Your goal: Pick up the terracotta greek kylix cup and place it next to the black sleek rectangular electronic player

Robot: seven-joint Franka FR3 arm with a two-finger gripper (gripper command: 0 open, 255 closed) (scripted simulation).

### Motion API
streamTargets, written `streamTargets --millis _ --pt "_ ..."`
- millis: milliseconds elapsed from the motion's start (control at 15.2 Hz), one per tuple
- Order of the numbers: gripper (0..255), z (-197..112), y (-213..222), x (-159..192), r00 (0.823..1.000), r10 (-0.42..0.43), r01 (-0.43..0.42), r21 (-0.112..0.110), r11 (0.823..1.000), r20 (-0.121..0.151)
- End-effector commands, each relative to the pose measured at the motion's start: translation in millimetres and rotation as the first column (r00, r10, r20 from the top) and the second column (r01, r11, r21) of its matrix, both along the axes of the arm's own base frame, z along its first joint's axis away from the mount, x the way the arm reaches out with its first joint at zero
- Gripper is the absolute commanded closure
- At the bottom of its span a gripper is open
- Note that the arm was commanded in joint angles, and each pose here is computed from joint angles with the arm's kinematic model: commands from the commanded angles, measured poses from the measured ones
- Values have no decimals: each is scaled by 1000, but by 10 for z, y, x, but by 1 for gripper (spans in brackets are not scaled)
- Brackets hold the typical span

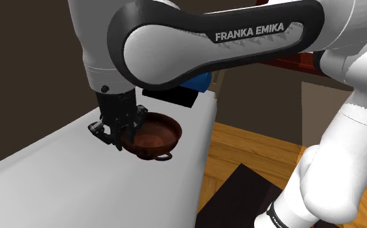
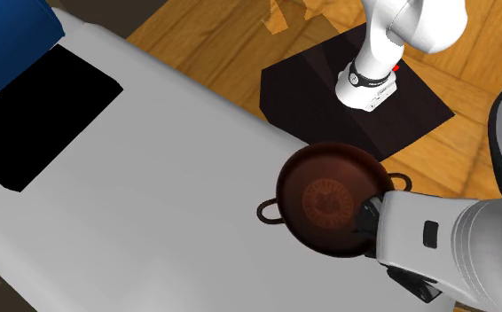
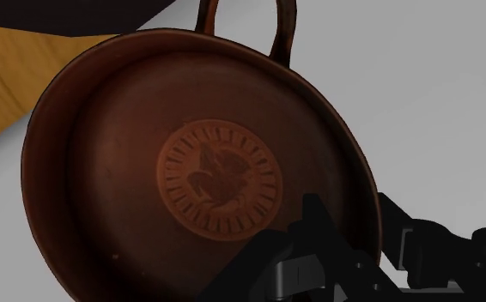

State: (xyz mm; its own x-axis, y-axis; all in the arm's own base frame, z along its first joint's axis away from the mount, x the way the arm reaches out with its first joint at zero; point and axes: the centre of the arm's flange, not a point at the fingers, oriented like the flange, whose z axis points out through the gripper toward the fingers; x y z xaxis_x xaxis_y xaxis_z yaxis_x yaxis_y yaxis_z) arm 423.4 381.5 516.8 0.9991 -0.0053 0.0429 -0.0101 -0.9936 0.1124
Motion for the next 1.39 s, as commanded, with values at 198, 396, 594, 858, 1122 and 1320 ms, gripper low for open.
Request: streamTargets --millis 198,396,594,858,1122,1320 --pt "255 107 -261 70 1000 0 0 0 1000 1" --pt "255 83 -643 171 1000 0 0 0 1000 1" --pt "255 59 -1025 273 1000 0 0 0 1000 1" --pt "255 27 -1534 408 1000 0 0 0 1000 1" --pt "255 -4 -2044 543 1000 0 0 0 1000 1" --pt "255 -28 -2426 644 1000 0 0 0 1000 1"
